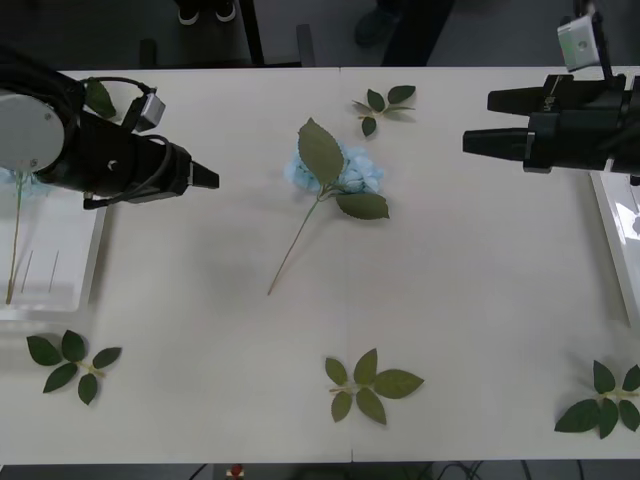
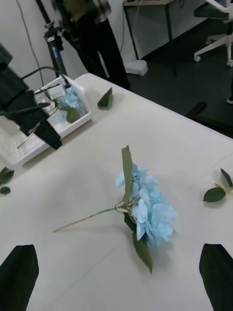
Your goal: Place the red flowers into the right box and the blue flowers into the left box. If a person shows an open palm, hand one flower to the person first, then continue sorting.
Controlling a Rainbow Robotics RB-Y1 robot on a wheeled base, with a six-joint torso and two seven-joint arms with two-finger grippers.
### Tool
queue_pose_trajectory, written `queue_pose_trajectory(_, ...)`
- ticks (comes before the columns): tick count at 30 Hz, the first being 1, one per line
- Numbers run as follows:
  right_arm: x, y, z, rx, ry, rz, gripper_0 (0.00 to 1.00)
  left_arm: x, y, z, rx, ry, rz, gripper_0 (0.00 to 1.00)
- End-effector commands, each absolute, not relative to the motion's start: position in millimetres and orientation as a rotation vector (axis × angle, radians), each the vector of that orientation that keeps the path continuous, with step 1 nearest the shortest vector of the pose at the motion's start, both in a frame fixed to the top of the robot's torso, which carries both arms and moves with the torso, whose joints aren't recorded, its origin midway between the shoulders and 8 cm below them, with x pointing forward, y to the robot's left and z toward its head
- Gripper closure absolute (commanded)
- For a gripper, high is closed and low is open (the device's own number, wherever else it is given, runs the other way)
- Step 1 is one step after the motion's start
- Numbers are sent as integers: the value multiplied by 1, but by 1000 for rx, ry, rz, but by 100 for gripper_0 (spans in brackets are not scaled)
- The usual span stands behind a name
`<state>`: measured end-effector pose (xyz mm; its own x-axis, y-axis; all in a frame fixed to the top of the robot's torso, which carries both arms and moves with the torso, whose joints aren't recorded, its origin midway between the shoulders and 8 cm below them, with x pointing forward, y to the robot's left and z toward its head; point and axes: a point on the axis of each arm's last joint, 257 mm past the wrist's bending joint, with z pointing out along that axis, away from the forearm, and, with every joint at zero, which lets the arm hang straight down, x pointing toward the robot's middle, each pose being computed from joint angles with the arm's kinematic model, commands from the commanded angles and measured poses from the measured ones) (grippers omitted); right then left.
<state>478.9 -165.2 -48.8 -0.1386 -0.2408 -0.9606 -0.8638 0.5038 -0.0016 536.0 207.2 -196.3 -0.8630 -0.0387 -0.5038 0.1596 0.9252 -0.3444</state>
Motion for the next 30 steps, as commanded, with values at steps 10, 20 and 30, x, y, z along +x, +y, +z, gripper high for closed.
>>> queue_pose_trajectory(10, 469, -141, -69, -1020, 1545, 710, 3, 550, 173, -194, -367, 2587, -48, 0)
queue_pose_trajectory(20, 470, -132, -82, -923, 1566, 868, 3, 540, 91, -224, -436, 2592, -82, 0)
queue_pose_trajectory(30, 465, -147, -84, -973, 1546, 924, 4, 552, 20, -244, -386, 2553, -204, 0)
